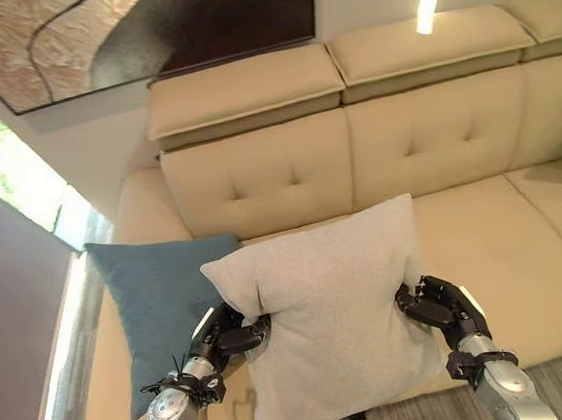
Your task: Pick up all the scattered cushions and arrange them neatly on the sofa.
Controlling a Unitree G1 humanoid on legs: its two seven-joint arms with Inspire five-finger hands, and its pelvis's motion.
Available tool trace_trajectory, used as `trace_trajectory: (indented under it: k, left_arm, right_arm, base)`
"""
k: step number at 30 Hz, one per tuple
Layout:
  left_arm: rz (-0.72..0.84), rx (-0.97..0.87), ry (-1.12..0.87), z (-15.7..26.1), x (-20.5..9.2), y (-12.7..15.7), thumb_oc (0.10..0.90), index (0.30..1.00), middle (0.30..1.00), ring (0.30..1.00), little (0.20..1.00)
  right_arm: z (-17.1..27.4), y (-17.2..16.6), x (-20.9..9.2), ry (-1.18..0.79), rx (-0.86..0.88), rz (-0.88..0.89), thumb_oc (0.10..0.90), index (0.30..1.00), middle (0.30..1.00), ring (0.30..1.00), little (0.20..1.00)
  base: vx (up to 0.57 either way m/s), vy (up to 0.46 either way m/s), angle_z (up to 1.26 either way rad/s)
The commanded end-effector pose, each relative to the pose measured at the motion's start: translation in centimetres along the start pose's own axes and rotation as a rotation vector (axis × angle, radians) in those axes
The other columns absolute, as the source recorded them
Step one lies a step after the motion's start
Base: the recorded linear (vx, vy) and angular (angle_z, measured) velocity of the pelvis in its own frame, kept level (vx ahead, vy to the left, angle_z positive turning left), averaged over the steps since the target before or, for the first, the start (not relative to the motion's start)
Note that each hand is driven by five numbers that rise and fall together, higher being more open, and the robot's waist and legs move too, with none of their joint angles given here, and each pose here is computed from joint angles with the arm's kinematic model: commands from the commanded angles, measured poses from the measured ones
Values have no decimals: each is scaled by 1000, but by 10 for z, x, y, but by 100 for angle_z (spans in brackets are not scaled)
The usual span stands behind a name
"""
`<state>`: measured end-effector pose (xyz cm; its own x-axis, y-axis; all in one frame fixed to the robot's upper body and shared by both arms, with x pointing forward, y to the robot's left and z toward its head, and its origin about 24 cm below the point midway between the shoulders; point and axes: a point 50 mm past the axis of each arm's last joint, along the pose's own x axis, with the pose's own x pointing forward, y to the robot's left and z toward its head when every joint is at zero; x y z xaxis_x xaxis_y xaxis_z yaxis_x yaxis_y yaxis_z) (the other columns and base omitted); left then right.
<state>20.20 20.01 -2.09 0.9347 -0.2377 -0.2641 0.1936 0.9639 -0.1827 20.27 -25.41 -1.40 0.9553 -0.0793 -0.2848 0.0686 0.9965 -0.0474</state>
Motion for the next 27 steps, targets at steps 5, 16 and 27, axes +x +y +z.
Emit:
trace_trajectory:
  k: [5, 16, 27]
  left_arm:
    - [-155, 81, -382, 80, 18, -26, 400, 300, 300, 300, 300]
    - [-201, 59, -366, 76, 20, -35, 400, 300, 300, 300, 300]
    - [-259, 40, -377, 78, 31, -55, 400, 300, 300, 300, 300]
  right_arm:
    - [75, 64, 24, -370, -98, 245, 400, 300, 300, 300, 300]
    - [78, 70, 19, -385, -157, 287, 400, 300, 300, 300, 300]
    - [82, 56, 18, -397, -177, 247, 400, 300, 300, 300, 300]
  base:
    - [-117, -32, -71]
    - [-54, -278, -22]
    - [-62, -210, -40]
